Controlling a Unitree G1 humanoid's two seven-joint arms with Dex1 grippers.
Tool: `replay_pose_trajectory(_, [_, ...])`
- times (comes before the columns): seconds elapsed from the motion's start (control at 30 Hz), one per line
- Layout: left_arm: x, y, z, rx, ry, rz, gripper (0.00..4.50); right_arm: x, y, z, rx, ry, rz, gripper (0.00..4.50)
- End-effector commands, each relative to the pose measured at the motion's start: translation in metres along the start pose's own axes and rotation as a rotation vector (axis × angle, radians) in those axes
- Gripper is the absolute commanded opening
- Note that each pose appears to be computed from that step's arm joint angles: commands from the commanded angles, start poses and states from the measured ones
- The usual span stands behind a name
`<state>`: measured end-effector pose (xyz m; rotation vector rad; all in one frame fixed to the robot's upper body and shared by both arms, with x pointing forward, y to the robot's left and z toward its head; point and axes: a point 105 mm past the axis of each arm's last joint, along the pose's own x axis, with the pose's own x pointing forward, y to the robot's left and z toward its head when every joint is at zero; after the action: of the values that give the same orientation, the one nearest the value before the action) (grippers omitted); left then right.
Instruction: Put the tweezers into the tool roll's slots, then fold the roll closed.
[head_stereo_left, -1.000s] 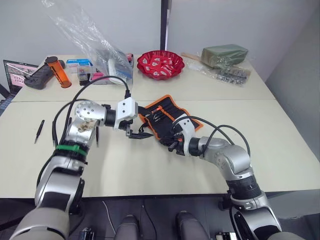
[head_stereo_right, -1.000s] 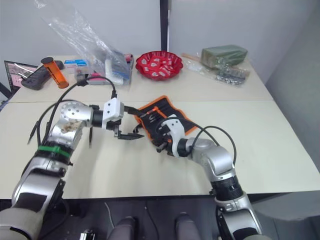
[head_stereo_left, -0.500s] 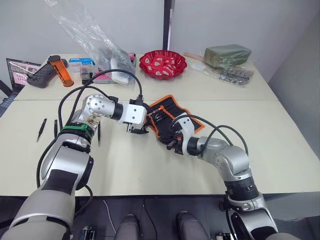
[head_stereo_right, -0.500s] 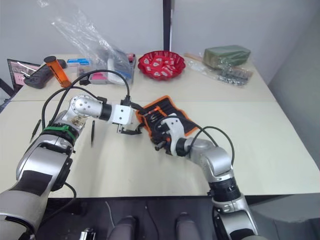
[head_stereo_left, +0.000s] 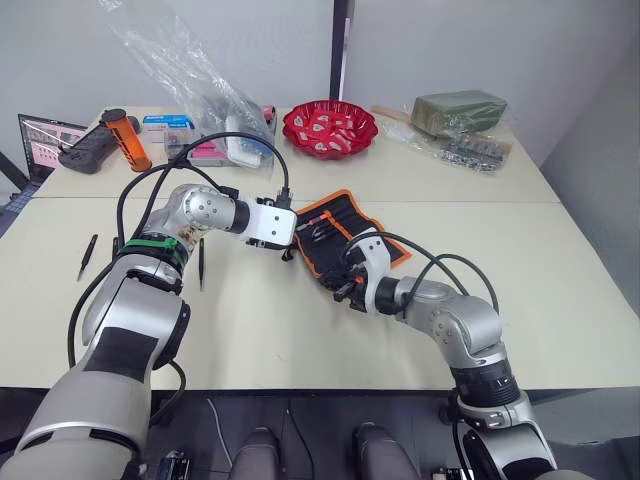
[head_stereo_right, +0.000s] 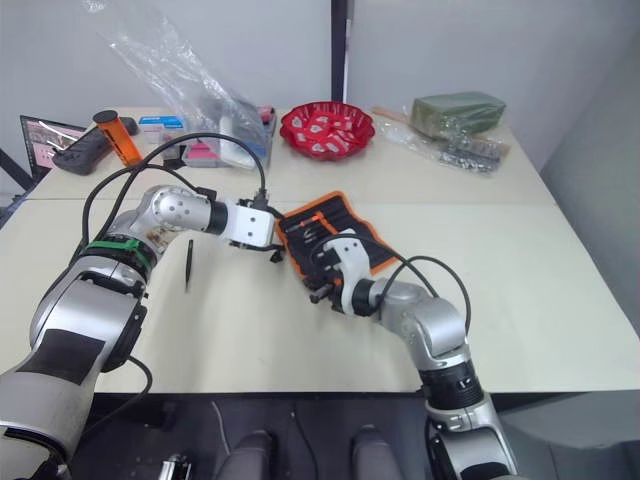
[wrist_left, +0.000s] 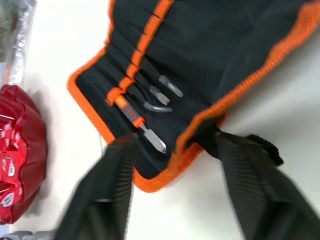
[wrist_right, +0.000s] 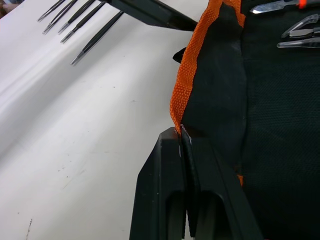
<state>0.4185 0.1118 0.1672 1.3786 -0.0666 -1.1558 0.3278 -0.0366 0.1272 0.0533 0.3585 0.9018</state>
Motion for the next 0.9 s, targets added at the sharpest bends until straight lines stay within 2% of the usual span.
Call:
replay_pose_trajectory(0.03, [-0.001, 0.015, 0.008, 0.052, -0.005, 0.042, 1.11, -0.007, 0.003, 0.012, -0.017, -0.050, 0.005, 0.00])
replay_pose_trajectory(0.13, [-0.003, 0.018, 0.010, 0.055, -0.011, 0.045, 0.10, -0.009, 0.002, 0.011, -0.019, -0.047, -0.002, 0.00])
replay_pose_trajectory(0.17, [-0.004, 0.017, 0.010, 0.060, -0.013, 0.036, 0.04, -0.010, 0.001, 0.010, -0.019, -0.045, -0.003, 0.00])
replay_pose_trajectory(0.37, [-0.005, -0.004, 0.010, 0.034, -0.068, -0.061, 0.04, -0.020, -0.003, 0.002, -0.016, -0.019, -0.002, 0.00])
replay_pose_trajectory(0.67, [0.000, -0.035, -0.007, -0.004, -0.007, -0.163, 0.04, -0.005, 0.008, -0.021, 0.137, 0.005, 0.054, 0.00])
replay_pose_trajectory(0.9, [0.002, -0.046, -0.012, -0.002, 0.016, -0.208, 0.04, -0.005, -0.004, -0.042, 0.239, 0.057, -0.002, 0.00])
